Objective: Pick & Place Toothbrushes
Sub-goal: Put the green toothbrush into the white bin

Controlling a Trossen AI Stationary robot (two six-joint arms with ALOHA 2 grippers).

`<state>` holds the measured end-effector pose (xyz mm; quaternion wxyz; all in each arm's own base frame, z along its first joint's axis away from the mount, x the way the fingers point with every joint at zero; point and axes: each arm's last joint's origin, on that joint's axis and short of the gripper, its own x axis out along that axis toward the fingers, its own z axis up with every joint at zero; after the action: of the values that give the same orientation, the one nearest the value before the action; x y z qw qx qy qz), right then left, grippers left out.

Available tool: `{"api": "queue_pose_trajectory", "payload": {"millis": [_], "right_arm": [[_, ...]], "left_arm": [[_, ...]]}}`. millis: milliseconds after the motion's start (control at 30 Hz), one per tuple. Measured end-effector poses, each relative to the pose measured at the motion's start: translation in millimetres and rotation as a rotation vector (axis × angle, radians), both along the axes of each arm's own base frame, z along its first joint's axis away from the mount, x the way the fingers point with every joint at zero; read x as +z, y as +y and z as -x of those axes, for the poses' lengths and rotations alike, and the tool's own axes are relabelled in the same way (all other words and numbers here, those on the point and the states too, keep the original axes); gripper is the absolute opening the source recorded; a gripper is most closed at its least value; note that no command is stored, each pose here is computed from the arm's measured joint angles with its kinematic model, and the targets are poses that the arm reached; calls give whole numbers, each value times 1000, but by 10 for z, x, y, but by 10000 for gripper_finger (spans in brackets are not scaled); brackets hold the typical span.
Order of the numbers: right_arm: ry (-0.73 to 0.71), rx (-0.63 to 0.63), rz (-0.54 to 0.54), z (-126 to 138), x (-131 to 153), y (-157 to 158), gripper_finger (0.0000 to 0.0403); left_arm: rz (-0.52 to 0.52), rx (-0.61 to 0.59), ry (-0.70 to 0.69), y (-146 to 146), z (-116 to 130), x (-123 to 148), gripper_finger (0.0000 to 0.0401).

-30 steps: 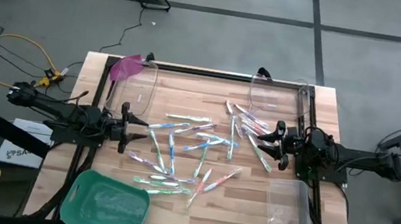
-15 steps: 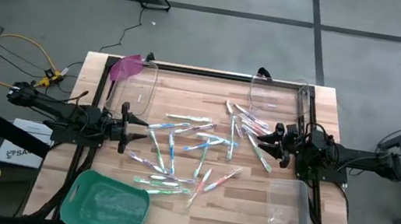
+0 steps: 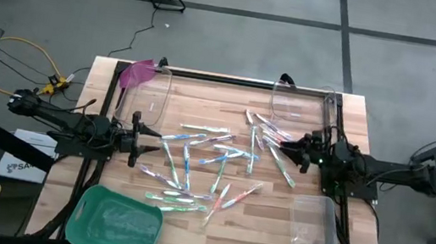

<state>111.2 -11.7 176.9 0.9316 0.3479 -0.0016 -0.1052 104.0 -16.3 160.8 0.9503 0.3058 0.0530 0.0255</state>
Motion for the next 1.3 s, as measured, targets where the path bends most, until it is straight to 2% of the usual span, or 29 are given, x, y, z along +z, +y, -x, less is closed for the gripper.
{"api": "queue_pose_trajectory", "payload": {"millis": [100, 333, 567, 800, 900, 1100, 1300], "right_arm": [[3, -14, 5, -48, 211, -8, 177], [208, -20, 5, -334, 594, -19, 177], [359, -33, -48, -710, 791, -45, 177], [558, -57, -119, -928, 527, -58, 177], [631, -115, -128, -985, 400, -75, 177], [710, -234, -127, -1125, 174, -114, 177], [757, -250, -123, -1310, -80, -138, 177]], "left_arm": [[0, 0, 0, 0, 0, -1, 203], [8, 0, -1, 0, 0, -1, 203], [40, 3, -11, 0, -1, 7, 203], [55, 1, -91, -2, -7, 86, 203], [52, 1, -109, -2, -7, 105, 203], [43, 30, -113, 7, -7, 108, 203], [47, 37, -134, 9, -6, 130, 203]]}}
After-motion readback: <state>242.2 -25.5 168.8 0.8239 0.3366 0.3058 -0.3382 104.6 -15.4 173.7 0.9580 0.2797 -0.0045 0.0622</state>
